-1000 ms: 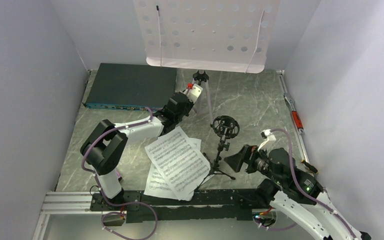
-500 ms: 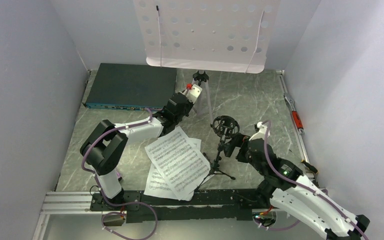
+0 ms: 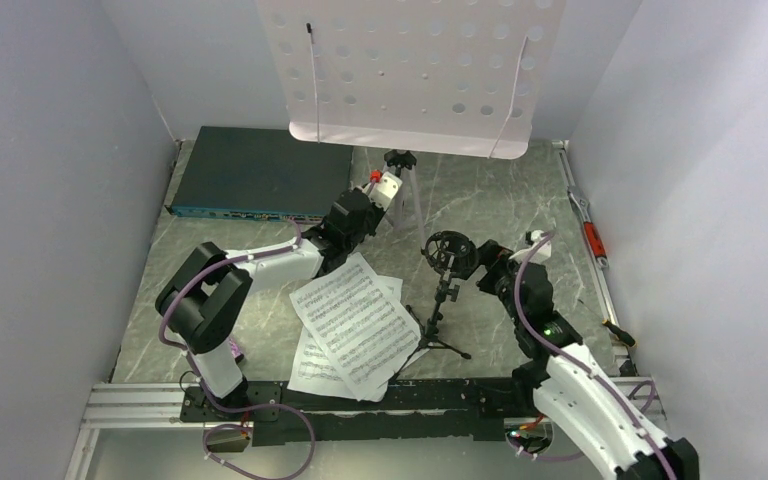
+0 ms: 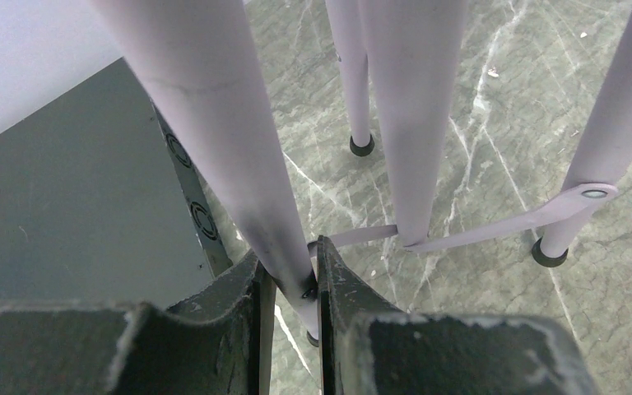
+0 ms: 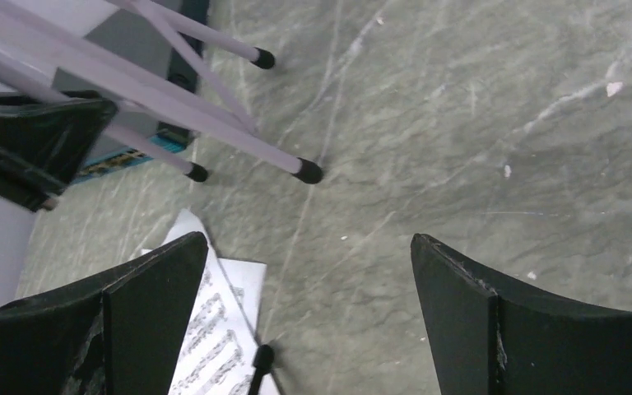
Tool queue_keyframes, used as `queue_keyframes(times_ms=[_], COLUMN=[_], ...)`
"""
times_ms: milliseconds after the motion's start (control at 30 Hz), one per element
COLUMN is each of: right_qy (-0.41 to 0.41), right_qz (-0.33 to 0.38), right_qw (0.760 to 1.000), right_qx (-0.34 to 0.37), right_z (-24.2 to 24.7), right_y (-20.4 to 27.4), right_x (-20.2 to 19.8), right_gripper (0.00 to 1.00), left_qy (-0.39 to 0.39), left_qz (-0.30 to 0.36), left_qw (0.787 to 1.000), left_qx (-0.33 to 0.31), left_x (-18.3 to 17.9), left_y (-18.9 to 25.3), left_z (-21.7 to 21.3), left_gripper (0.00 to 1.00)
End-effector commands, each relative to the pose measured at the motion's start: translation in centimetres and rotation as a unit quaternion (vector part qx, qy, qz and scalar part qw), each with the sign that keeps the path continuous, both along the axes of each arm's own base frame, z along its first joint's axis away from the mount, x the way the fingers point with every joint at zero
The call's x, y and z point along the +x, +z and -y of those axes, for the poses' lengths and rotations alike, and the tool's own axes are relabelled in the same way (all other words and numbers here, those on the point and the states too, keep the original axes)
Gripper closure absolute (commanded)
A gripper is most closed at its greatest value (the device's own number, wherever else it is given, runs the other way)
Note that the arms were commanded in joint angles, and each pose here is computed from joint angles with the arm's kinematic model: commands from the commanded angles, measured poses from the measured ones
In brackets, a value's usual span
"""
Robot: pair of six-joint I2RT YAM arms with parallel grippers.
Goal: Set up the instrument practice props
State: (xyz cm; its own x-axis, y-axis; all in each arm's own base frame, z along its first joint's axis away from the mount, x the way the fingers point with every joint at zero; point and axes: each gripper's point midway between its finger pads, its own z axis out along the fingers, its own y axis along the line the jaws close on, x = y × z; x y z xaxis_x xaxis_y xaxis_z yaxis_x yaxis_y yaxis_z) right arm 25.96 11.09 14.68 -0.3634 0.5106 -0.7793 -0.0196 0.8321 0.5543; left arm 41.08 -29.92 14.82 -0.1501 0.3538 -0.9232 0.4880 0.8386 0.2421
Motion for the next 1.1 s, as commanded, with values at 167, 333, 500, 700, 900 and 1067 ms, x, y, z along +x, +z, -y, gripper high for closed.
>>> queue_keyframes(times_ms=[167,333,500,700,900,1067], right_qy=[0.172,0.229,0.276,0.322,0.333,0.335], right_qz=[0.114,0.131,0.148,0.146,0.129,0.138], right_qw=[0.978,0.964,0.950,0.935,0.934,0.932], right_qx=[0.019,0.012,0.011,0.020,0.023,0.016], right_z=[-4.6,-6.5,-8.0,-9.7,-10.3,-10.3], right_y=[3.8,3.0,2.4,1.2,-1.1,-1.2], right_x=[3.8,5.9,7.6,8.9,10.3,10.3], right_gripper=[0.01,0.01,0.07,0.19,0.33,0.40], left_qy=[-0.052,-0.055,-0.058,-0.060,-0.060,-0.061], left_qz=[-0.141,-0.142,-0.144,-0.144,-0.144,-0.143], left_qw=[0.984,0.984,0.983,0.983,0.983,0.983], left_qx=[0.097,0.096,0.096,0.097,0.097,0.099], left_x=[-5.3,-5.4,-5.5,-5.6,-5.6,-5.7], left_y=[-9.7,-9.8,-10.0,-10.1,-10.1,-10.1], left_z=[-1.4,-1.2,-0.9,-0.7,-0.7,-0.7], left_gripper=[0.97,0.97,0.97,0.97,0.97,0.97])
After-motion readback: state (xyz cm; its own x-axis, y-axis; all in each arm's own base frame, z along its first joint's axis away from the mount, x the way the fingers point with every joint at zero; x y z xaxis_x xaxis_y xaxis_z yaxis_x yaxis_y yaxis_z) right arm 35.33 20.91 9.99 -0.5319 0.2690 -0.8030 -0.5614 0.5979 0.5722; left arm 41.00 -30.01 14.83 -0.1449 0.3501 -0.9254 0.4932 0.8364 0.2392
